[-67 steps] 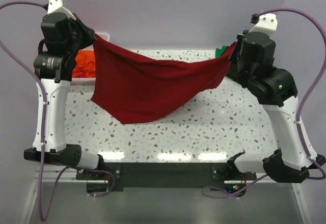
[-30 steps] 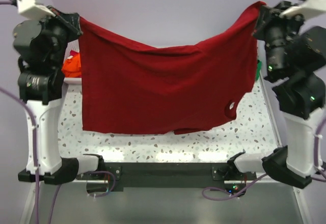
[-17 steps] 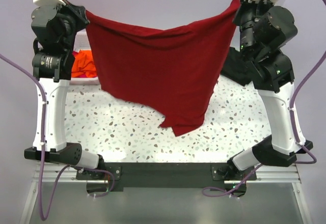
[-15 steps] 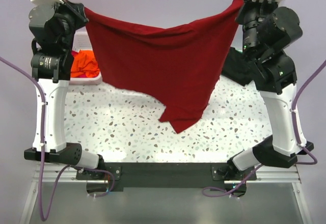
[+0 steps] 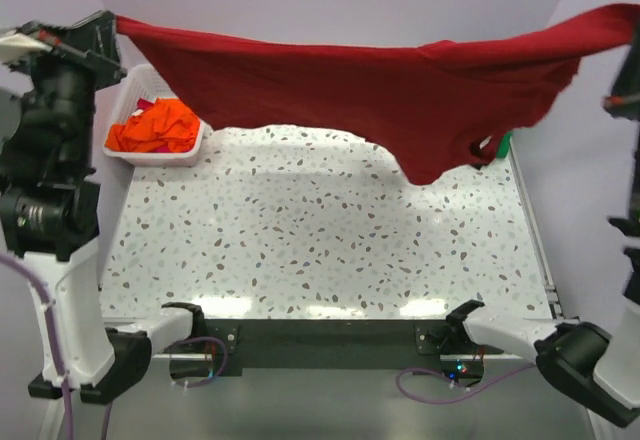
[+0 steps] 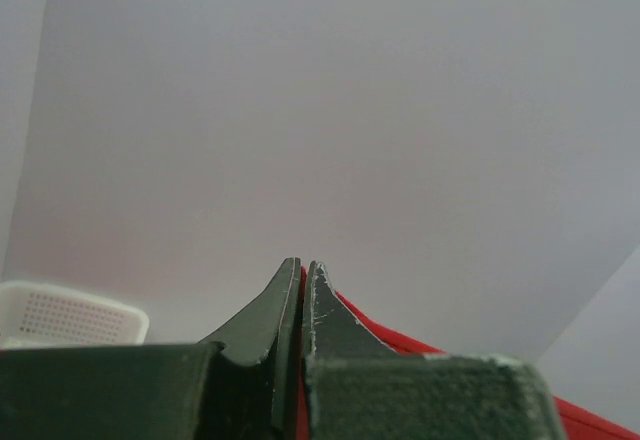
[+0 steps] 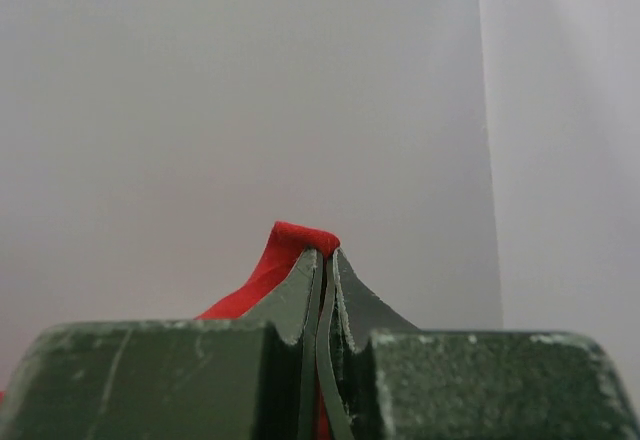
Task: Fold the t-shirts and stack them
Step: Flatten the tshirt out
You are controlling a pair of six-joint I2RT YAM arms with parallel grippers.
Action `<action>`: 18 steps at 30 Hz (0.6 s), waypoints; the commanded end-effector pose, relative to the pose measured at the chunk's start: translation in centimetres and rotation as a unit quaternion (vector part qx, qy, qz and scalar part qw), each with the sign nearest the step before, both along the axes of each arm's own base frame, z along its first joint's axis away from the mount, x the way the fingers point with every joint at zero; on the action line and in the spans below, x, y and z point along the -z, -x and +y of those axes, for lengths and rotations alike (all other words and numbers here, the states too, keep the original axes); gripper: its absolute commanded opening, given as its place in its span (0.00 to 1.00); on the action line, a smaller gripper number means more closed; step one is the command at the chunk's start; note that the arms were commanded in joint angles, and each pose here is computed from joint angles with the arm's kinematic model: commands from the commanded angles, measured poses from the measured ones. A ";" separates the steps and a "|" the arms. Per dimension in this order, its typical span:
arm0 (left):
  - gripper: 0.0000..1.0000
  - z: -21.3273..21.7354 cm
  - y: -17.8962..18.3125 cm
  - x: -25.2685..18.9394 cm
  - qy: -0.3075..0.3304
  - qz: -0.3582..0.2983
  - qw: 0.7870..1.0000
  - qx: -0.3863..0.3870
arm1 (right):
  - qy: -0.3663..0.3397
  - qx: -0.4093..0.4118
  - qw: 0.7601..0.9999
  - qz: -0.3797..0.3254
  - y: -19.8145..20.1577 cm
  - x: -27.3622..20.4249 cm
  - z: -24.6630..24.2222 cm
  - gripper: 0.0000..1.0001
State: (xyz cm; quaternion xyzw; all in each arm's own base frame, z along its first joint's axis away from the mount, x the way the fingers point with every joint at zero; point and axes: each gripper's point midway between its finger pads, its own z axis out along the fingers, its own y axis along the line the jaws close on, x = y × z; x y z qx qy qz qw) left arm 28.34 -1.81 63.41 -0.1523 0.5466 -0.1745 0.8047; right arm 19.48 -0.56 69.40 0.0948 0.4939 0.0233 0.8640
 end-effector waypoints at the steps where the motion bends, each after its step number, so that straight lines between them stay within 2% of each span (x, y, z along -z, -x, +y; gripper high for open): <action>1: 0.00 0.5 4.9 -2.6 -0.008 -0.052 0.999 -0.003 | -0.003 -0.030 0.999 -0.040 4.5 -1.2 -1.4 0.00; 6: 0.00 0.4 7.7 -3.5 -0.009 -0.070 0.998 0.003 | -0.005 -0.055 0.996 -0.066 7.1 -2.1 -1.9 0.00; 10: 0.00 0.6 8.7 -4.3 -0.009 -0.077 0.997 0.001 | -0.003 -0.072 0.994 -0.078 7.2 -2.7 -1.3 0.00; 14: 0.00 0.7 7.4 -4.3 -0.007 -0.071 0.997 -0.005 | 0.005 -0.074 0.994 -0.075 5.5 -3.0 -0.2 0.00; 18: 0.00 1.0 2.6 -2.1 0.004 -0.025 1.000 -0.019 | 0.017 -0.053 0.998 -0.037 1.0 -1.6 1.6 0.00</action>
